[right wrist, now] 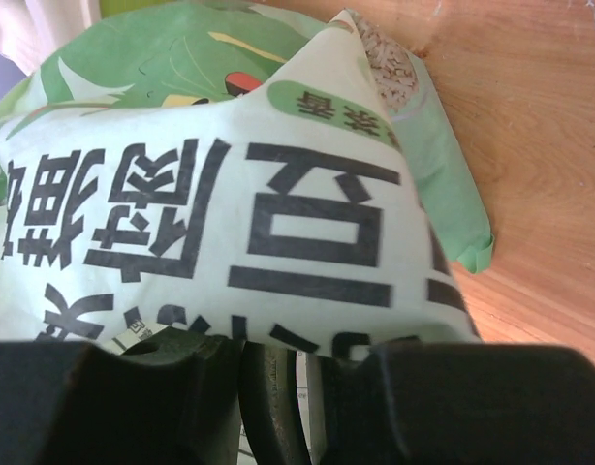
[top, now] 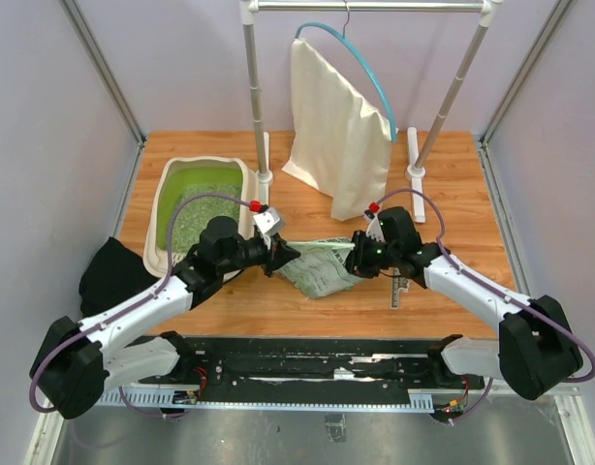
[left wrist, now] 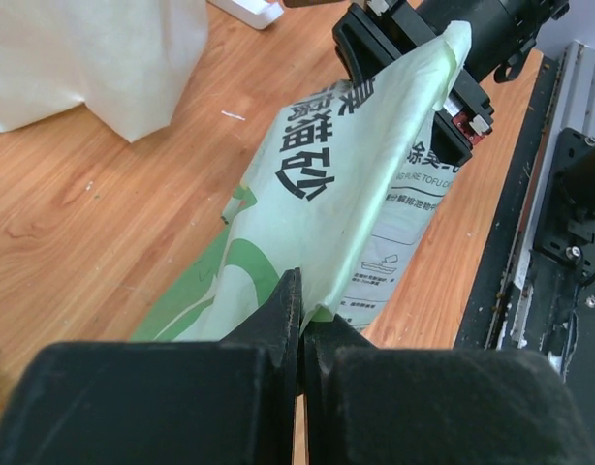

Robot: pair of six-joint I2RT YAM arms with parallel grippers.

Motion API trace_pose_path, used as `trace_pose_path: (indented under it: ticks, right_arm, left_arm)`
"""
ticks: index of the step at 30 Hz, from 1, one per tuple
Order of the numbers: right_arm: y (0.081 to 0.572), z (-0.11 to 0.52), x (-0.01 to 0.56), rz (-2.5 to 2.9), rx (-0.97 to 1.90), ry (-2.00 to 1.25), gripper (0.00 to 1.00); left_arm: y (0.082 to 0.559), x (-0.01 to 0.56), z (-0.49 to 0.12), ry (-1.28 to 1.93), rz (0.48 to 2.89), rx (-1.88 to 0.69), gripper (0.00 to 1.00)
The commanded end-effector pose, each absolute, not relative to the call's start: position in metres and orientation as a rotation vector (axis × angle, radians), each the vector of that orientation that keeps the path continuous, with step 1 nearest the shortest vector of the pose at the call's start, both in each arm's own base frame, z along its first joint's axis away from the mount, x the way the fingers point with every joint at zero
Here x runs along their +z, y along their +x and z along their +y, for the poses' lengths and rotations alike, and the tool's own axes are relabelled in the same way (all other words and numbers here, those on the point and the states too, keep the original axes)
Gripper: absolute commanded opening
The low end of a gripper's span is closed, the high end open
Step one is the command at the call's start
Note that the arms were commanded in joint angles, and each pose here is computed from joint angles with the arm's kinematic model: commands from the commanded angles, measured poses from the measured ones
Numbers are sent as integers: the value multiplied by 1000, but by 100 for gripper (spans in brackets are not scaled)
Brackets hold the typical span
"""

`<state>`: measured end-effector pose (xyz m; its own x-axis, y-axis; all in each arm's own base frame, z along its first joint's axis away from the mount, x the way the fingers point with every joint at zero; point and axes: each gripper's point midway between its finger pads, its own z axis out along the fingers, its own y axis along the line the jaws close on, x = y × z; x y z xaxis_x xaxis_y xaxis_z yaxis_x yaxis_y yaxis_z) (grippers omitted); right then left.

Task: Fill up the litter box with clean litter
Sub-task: 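Scoop the cat litter from the cat litter bag.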

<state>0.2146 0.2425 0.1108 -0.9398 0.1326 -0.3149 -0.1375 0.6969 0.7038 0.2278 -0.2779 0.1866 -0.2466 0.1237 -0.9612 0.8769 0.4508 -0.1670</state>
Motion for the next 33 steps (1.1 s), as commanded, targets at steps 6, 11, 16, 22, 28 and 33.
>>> trace_pose_path:
  ticks: [6, 11, 16, 22, 28, 33]
  right_arm:
    - [226, 246, 165, 2340, 1369, 49, 1]
    - [219, 237, 180, 2305, 1421, 48, 1]
    - [214, 221, 190, 2281, 1424, 77, 1]
    - [200, 202, 201, 2329, 1410, 109, 1]
    - [194, 187, 220, 2349, 1307, 102, 1]
    - [191, 171, 233, 2316, 1316, 174, 1]
  left_arm:
    - [237, 212, -261, 758, 1603, -827, 0]
    - [242, 220, -252, 704, 1578, -775, 0]
    - [245, 224, -242, 659, 1557, -731, 0]
    - [236, 228, -237, 699, 1495, -713, 1]
    - [222, 232, -241, 800, 1417, -732, 0]
    - [219, 236, -235, 797, 1381, -705, 1]
